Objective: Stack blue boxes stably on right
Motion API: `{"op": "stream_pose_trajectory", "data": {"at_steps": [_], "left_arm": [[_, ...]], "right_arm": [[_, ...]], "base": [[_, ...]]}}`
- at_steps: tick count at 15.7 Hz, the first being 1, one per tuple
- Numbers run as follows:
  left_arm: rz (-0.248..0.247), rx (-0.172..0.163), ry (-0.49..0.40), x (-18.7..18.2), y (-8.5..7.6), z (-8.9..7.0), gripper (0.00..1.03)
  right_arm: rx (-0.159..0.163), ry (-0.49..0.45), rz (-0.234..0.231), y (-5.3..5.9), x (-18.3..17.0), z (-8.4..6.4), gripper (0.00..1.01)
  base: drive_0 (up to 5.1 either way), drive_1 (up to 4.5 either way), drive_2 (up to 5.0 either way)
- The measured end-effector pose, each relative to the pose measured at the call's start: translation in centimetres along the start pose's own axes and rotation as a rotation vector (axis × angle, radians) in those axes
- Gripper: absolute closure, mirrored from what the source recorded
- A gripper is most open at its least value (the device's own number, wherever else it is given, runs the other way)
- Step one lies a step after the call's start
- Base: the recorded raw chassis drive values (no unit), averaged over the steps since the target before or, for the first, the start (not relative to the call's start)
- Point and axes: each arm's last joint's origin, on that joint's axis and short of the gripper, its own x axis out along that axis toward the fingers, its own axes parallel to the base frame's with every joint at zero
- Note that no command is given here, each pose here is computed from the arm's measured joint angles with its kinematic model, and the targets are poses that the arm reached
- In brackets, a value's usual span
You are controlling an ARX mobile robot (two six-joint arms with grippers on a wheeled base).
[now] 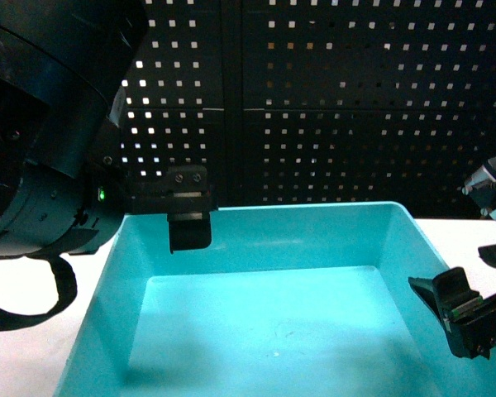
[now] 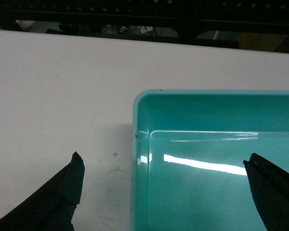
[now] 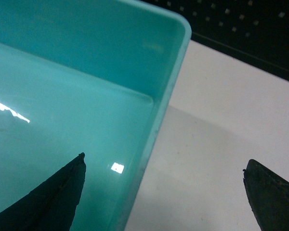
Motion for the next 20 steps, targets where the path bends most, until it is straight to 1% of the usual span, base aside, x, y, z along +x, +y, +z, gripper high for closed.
{"op": "stream_pose_trajectory", "data": {"at_steps": [2,4,5,6,7,8,9,10,11,14,15,18,19,20], "left_arm": [[0.001,0.006,0.006,0.1,-0.1,-0.2,0.05],[0.013,0.019,0.022,0.4,-0.3,-0.6,0.05],[0.033,0.023,0.031,0.6,-0.4,-0.9,0.05],[0.061,0.004,0.026,0.4,-0.6,-0.7,0.05],[0.09,-0.037,0.044,0.1,-0.9,-1.1,0.05],[0.126,-0.058,0.033,0.1,-0.7,-1.3,0.05],[0.138,-0.068,0.033,0.1,-0.7,-1.6,0.05],[0.163,-0.079,0.046,0.1,-0.4,-2.0,0.05],[0.172,-0.092,0.048,0.2,-0.2,-2.5,0.05],[0.185,-0.104,0.077,0.2,0.1,-3.4,0.05],[0.193,-0.115,0.089,0.1,0.2,-3.9,0.05],[0.207,-0.137,0.109,0.4,0.3,-4.8,0.05],[0.213,-0.139,0.115,0.5,0.4,-5.2,0.05],[0.218,-0.144,0.117,0.6,0.4,-5.3,0.05]], "right_arm": [[0.001,0.007,-0.002,-0.1,0.1,-0.3,0.03],[0.004,0.025,0.002,0.1,0.2,-0.9,0.03],[0.0,0.024,0.002,0.1,0.2,-1.0,0.03],[-0.013,0.027,0.002,0.1,0.4,-1.3,0.03],[-0.014,0.037,-0.004,0.1,0.4,-2.0,0.03],[-0.014,0.037,-0.007,0.2,0.4,-2.1,0.03],[-0.016,0.034,-0.01,0.2,0.4,-2.1,0.03],[-0.018,0.036,-0.013,0.3,0.4,-2.1,0.03],[-0.019,0.035,-0.012,0.4,0.4,-2.1,0.03],[-0.026,0.033,-0.009,0.8,0.3,-2.2,0.03],[-0.029,0.032,-0.005,1.0,0.3,-2.2,0.03],[-0.03,0.029,-0.009,1.0,0.3,-2.3,0.03],[-0.028,0.026,-0.011,1.0,0.2,-2.4,0.06],[-0.027,0.029,-0.01,1.1,0.2,-2.6,0.2]], "base": [[0.0,0.0,0.0],[0.0,0.0,0.0],[0.0,0.0,0.0],[0.0,0.0,0.0],[0.0,0.0,0.0],[0.0,0.0,0.0],[0.0,0.0,0.0],[0.0,0.0,0.0],[0.0,0.0,0.0],[0.0,0.0,0.0],[0.0,0.0,0.0],[0.0,0.0,0.0],[0.0,0.0,0.0],[0.0,0.0,0.0]]}}
